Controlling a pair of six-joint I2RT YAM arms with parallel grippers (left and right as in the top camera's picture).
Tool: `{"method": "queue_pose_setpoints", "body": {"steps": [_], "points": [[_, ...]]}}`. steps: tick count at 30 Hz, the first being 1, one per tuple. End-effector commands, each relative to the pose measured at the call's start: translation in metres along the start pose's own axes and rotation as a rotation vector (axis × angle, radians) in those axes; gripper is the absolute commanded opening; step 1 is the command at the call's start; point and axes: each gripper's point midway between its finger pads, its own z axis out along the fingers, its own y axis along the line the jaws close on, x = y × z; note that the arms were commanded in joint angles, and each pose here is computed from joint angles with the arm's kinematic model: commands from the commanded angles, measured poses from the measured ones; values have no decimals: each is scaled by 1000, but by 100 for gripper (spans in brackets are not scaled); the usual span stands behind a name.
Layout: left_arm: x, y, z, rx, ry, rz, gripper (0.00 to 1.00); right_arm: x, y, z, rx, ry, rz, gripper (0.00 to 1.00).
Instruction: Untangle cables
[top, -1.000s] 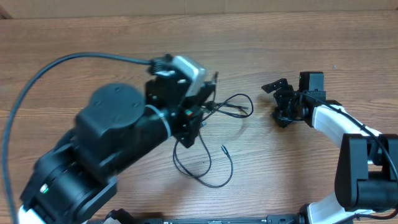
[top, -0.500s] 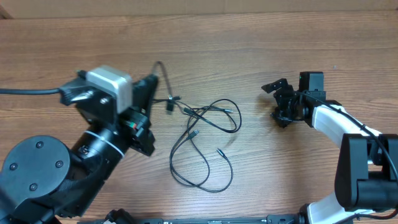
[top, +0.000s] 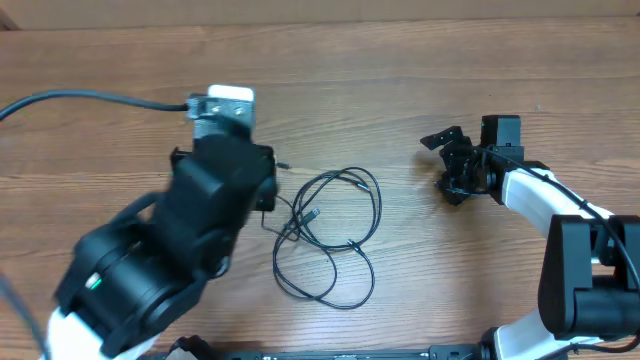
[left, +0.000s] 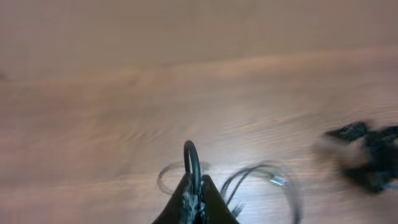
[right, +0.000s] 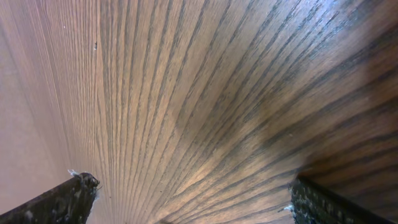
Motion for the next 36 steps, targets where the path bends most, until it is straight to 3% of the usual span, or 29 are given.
{"method": "queue_pose_setpoints", "body": {"steps": [1, 11, 22, 28, 36], "points": [[8, 10, 17, -128, 41, -85, 4, -8, -67, 16, 208, -65, 54, 100], [82, 1, 73, -285, 406, -33, 4, -8, -67, 16, 208, -65, 54, 100], [140, -29, 113, -220, 739, -69, 4, -8, -67, 16, 208, -65, 54, 100], [145, -32, 114, -208, 771, -73, 4, -8, -67, 16, 208, -65, 54, 100], [102, -22, 97, -171, 558, -130, 4, -8, -67, 16, 208, -65, 54, 100]]}}
